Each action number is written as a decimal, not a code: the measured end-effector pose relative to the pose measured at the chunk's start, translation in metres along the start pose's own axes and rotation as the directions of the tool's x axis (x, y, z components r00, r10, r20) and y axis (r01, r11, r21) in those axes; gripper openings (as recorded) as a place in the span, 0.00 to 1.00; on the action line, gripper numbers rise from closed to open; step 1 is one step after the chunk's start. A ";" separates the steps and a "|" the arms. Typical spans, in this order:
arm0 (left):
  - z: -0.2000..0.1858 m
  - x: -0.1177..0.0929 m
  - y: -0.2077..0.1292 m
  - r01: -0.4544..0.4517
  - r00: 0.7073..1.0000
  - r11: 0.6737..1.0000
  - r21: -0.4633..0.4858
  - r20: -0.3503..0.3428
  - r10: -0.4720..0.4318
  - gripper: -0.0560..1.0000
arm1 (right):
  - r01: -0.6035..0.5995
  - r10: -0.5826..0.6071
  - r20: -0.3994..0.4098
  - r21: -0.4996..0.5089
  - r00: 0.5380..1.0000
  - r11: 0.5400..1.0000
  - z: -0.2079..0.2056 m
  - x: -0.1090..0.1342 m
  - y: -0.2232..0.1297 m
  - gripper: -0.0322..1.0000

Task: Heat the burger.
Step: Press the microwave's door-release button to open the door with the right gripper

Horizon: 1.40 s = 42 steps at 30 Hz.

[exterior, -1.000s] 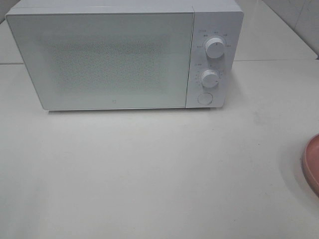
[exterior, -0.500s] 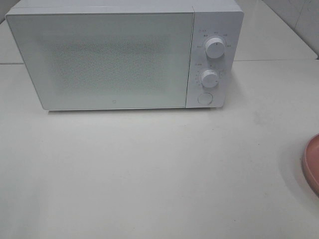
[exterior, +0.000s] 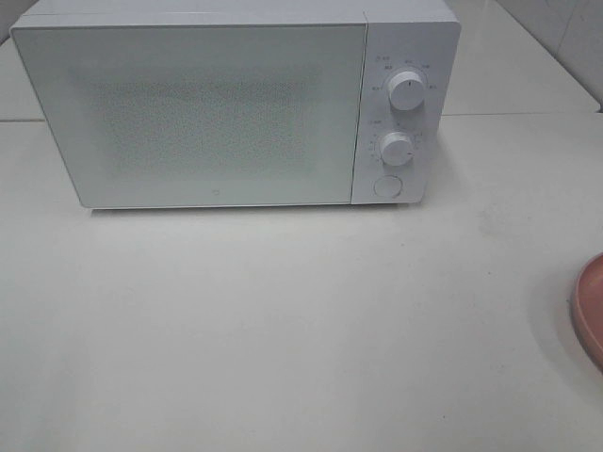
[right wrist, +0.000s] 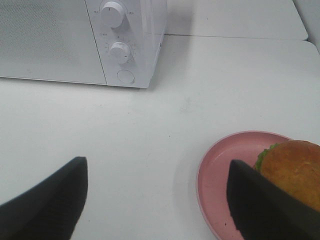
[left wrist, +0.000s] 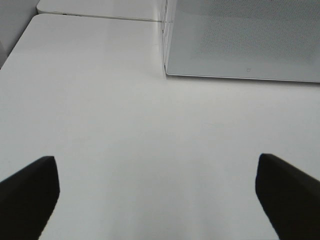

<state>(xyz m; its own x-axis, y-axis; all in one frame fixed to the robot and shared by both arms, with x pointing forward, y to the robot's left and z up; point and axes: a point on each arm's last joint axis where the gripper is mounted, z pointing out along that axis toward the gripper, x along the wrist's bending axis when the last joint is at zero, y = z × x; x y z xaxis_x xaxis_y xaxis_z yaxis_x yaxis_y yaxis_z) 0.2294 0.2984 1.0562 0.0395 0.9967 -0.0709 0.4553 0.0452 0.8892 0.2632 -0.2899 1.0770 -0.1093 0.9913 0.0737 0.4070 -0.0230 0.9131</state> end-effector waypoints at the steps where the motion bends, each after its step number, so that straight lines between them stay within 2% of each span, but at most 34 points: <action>1: 0.000 0.000 0.000 0.000 1.000 1.000 0.000 0.000 0.000 0.99 | 0.000 0.000 0.000 0.000 1.000 1.000 0.000 0.000 0.000 0.77; 24: 0.000 0.000 0.000 0.000 1.000 1.000 0.000 0.000 0.000 0.99 | -0.025 0.023 0.028 0.049 0.999 0.998 0.069 -0.006 0.033 0.77; 34: 0.000 0.000 0.000 0.000 1.000 1.000 -0.001 0.000 0.000 0.99 | -0.031 0.030 0.041 0.036 0.999 0.999 0.099 -0.010 0.043 0.77; 40: 0.000 0.000 0.000 0.000 1.000 1.000 -0.001 0.000 0.000 0.99 | -0.033 0.034 0.053 -0.003 0.998 0.999 0.118 -0.013 0.037 0.77; 42: 0.000 0.000 0.000 0.000 1.000 1.000 -0.001 0.000 0.000 0.99 | -0.022 0.023 0.067 -0.019 0.997 1.000 0.131 -0.016 0.025 0.77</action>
<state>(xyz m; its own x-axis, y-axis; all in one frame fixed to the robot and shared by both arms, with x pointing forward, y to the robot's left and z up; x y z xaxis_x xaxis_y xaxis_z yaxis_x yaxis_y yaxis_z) 0.2295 0.2984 1.0563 0.0395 0.9967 -0.0709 0.4545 0.0453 0.8896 0.3943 -0.2891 1.0458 -0.0390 0.9969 0.0679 0.3916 -0.0472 0.9189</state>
